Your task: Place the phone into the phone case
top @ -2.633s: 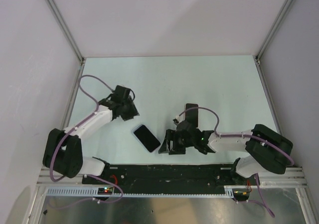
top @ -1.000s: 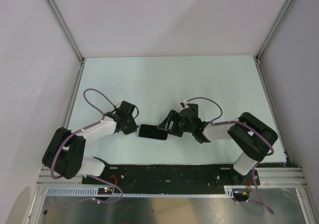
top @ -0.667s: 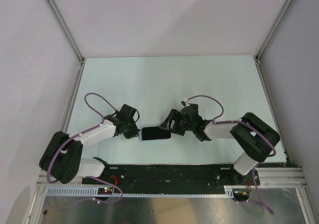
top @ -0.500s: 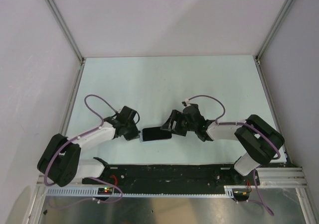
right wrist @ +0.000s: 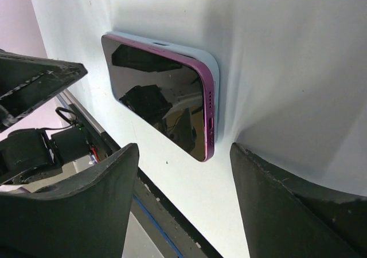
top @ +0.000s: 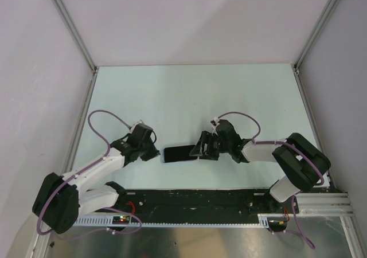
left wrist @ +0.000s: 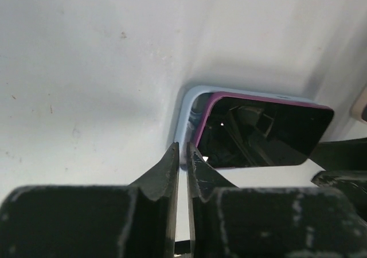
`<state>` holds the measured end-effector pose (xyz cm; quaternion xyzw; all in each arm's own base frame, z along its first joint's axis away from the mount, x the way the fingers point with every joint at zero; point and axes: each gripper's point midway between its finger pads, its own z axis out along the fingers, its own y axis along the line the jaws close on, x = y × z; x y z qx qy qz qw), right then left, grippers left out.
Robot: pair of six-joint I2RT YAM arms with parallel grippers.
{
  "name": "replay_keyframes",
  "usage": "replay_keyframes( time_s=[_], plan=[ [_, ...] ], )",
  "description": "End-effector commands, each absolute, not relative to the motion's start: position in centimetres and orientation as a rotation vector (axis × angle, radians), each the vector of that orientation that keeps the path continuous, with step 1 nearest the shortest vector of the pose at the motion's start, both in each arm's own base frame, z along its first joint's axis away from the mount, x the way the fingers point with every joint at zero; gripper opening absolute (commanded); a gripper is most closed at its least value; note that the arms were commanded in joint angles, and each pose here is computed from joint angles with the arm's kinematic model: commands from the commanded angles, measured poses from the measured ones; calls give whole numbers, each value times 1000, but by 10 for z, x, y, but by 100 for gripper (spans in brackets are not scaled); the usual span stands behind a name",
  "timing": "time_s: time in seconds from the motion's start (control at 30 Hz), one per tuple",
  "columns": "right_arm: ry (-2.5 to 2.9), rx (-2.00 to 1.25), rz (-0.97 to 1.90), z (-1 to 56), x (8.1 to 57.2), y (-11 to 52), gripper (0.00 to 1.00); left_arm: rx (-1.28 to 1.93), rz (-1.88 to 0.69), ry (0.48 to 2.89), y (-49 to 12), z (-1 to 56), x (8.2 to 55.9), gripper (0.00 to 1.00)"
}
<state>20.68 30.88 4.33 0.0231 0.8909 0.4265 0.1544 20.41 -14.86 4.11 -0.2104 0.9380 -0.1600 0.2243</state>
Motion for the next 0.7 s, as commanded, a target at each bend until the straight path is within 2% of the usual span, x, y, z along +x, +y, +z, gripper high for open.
replay_keyframes(
  time_s=[0.0,0.27,0.67],
  plan=[
    [2512,10,1277,53,208,311,68,-470,-489,2504,-157,73,218,14],
    [2497,26,1302,48,213,316,53,-373,-494,2576,-181,67,217,15],
    [2489,32,1303,45,217,318,51,-360,-479,2642,-188,41,216,12]
  ],
)
